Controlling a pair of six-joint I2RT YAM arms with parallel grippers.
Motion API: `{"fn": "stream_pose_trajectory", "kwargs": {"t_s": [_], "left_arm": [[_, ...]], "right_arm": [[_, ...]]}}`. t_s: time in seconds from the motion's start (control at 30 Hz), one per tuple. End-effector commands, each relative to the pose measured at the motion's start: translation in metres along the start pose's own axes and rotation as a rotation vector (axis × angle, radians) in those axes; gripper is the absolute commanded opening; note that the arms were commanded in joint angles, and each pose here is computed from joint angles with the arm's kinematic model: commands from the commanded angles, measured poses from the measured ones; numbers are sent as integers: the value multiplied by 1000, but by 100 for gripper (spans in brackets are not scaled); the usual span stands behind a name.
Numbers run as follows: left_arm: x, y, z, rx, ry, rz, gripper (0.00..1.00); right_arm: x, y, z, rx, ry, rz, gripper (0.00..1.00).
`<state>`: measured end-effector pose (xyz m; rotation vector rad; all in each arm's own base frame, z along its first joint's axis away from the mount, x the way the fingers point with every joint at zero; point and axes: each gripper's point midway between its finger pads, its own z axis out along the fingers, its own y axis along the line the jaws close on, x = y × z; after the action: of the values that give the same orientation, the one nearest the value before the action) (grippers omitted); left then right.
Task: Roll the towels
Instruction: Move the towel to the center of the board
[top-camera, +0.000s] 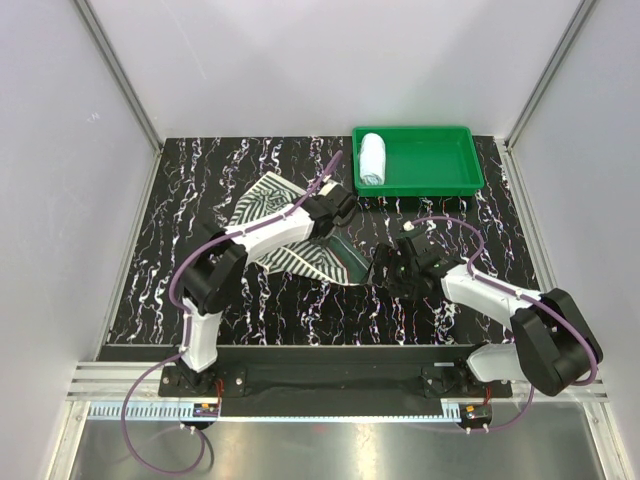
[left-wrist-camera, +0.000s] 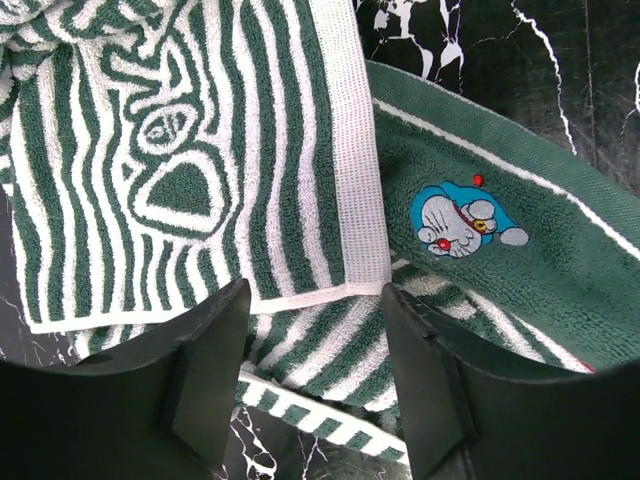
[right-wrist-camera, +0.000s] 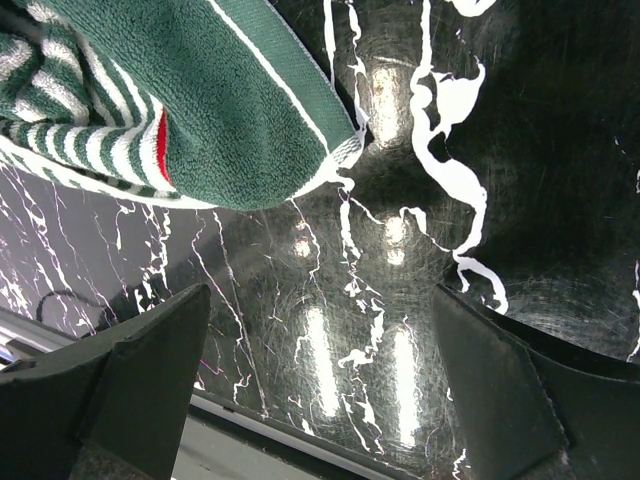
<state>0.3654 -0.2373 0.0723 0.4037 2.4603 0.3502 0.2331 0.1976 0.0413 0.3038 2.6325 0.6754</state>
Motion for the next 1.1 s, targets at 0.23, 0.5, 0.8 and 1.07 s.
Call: {"fn": "stream_pose_trajectory", "kwargs": {"t_s": [0.23, 0.5, 0.8, 1.07], "left_arm": [[-19, -6, 2, -11, -44, 13, 66], [-18, -7, 9, -55, -35, 33, 62], [-21, 2, 17, -113, -35, 41, 22], [-44, 17, -3, -92, -77, -32, 0]], "right_arm": [[1, -4, 0, 11, -18, -18, 98], [2, -7, 2, 15, -12, -18, 98], [5, -9, 4, 17, -7, -20, 98], [5, -9, 8, 18, -6, -14, 98]]}}
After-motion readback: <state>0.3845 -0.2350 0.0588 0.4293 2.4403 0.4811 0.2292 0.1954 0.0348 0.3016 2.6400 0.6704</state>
